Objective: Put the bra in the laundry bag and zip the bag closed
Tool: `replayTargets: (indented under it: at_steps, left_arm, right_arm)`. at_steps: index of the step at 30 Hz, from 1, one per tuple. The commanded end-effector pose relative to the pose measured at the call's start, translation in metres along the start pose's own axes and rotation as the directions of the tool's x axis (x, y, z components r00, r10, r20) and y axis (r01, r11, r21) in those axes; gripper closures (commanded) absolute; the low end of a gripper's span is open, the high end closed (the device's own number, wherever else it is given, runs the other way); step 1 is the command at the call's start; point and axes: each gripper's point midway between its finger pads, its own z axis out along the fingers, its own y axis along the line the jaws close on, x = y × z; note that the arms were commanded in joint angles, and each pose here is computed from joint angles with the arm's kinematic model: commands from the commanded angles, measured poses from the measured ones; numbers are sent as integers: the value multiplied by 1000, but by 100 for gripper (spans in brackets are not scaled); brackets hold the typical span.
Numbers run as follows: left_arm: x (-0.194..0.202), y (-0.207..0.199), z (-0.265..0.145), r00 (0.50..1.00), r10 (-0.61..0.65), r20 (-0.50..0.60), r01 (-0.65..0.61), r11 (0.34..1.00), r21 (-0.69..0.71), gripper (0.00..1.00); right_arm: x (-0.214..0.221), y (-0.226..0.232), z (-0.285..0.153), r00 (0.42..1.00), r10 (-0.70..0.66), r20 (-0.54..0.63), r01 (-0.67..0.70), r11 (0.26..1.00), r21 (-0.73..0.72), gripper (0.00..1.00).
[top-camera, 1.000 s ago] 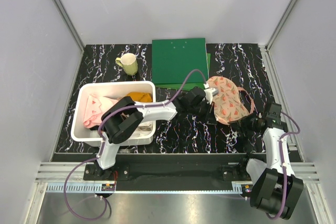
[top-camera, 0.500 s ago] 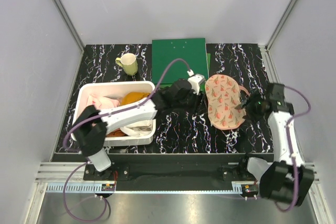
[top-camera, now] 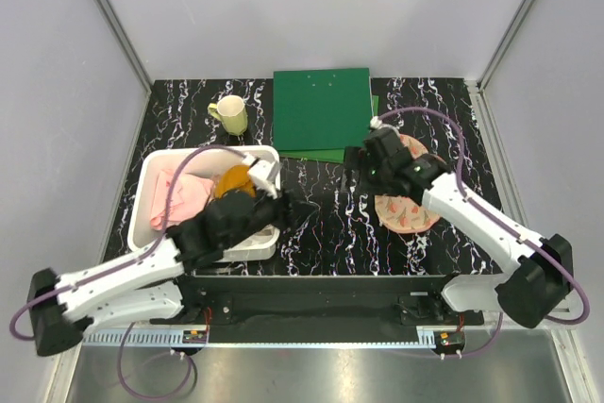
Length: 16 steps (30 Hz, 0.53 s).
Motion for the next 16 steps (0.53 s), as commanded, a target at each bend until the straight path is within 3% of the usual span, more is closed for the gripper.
replayTargets:
  at_steps: [1, 4, 6, 11, 16]
  left_arm:
    - [-5, 13, -41, 977, -143, 156, 142, 990, 18, 41]
    - [19, 23, -64, 953, -244, 179, 234, 969, 75, 25]
    - [30, 29, -81, 928, -316, 198, 296, 947, 122, 20]
    - [26, 35, -117, 883, -377, 281, 319, 919, 232, 6]
    - [27, 17, -128, 920, -312, 238, 233, 922, 308, 1]
  right_arm:
    - [24, 20, -2, 998, 4, 61, 1, 996, -87, 0]
    - [41, 26, -20, 992, 38, 121, -14, 980, -197, 0]
    - [42, 30, -45, 983, 66, 170, -12, 953, -302, 0]
    - [60, 22, -78, 970, 79, 232, 35, 892, -451, 0]
    - [76, 43, -91, 954, 133, 267, 86, 735, -673, 0]
